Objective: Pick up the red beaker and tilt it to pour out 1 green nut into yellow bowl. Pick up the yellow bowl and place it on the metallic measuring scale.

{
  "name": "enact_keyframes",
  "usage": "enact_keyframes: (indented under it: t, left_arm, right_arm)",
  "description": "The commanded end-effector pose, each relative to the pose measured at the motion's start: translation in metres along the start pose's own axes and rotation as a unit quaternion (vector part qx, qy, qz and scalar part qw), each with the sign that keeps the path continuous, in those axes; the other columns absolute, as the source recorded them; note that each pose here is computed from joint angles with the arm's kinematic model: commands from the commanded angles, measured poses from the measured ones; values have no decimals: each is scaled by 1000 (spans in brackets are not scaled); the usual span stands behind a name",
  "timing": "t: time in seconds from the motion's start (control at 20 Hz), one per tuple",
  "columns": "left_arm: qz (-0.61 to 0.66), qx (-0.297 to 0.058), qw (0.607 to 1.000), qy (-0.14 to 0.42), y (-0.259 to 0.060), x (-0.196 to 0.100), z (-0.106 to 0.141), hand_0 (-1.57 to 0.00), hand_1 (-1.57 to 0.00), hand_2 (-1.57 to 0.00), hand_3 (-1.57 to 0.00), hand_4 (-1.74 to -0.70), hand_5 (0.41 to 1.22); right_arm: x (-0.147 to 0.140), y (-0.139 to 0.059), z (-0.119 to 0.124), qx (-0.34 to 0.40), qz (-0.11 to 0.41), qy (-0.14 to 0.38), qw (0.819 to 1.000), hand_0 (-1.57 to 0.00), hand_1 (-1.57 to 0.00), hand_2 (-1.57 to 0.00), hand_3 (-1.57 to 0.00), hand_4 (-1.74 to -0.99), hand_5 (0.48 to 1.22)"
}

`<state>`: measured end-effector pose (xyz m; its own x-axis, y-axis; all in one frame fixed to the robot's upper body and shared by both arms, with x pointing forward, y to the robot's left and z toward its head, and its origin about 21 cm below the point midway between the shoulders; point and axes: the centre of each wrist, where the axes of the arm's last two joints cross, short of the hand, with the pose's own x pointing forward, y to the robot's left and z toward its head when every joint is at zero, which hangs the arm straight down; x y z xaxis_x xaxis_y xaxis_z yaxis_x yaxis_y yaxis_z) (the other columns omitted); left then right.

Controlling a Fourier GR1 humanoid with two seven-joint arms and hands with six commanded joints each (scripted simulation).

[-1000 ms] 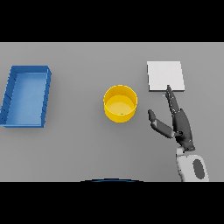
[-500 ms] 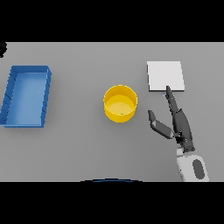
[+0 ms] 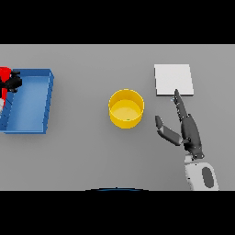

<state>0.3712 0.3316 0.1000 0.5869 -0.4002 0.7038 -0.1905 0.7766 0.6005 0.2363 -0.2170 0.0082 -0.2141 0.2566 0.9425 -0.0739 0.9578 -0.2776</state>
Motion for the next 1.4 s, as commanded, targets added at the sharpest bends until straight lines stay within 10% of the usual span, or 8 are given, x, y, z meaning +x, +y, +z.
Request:
enact_keyframes:
  t: [0.0, 0.1, 0.2, 0.45, 1.05, 1.35]
  left_arm:
    - [-8, -15, 1000, -10, 3, -4, 4, -1571, -1571, -1571, -1368, -1493, 827]
    - [-49, -53, 996, -49, 5, -5, 13, -1495, -1380, -1311, -1098, -1155, 740]
    - [-53, -95, 992, -64, 13, -9, 15, -1003, -883, -839, -707, -933, 697]
    - [-105, -107, 987, -59, 12, -14, 13, -328, -289, -274, -231, -750, 647]
    - [-83, -57, 989, -110, 5, -13, 8, -22, -19, -18, -15, -710, 689]
    - [-67, -72, 988, -119, -1, -11, 10, -5, -4, -4, -3, -719, 665]
  right_arm:
    - [1, -1, 0, 2, 3, -2, 1000, 1, 1, 1, 1, -1165, 675]
    - [-1, 0, 1, 1, 6, 2, 1000, 1, 1, 1, 1, -1159, 669]
    - [0, 0, 0, 2, 3, -3, 1000, 1, 1, 1, 1, -1162, 671]
    - [3, -2, 0, 5, 3, -11, 1000, 1, 1, 1, 1, -1148, 688]
    - [15, -6, -12, 102, 106, -33, 989, 1, 1, 1, 1, -1153, 728]
    - [43, 0, -56, 264, 340, -77, 899, 1, 1, 1, 1, -1222, 701]
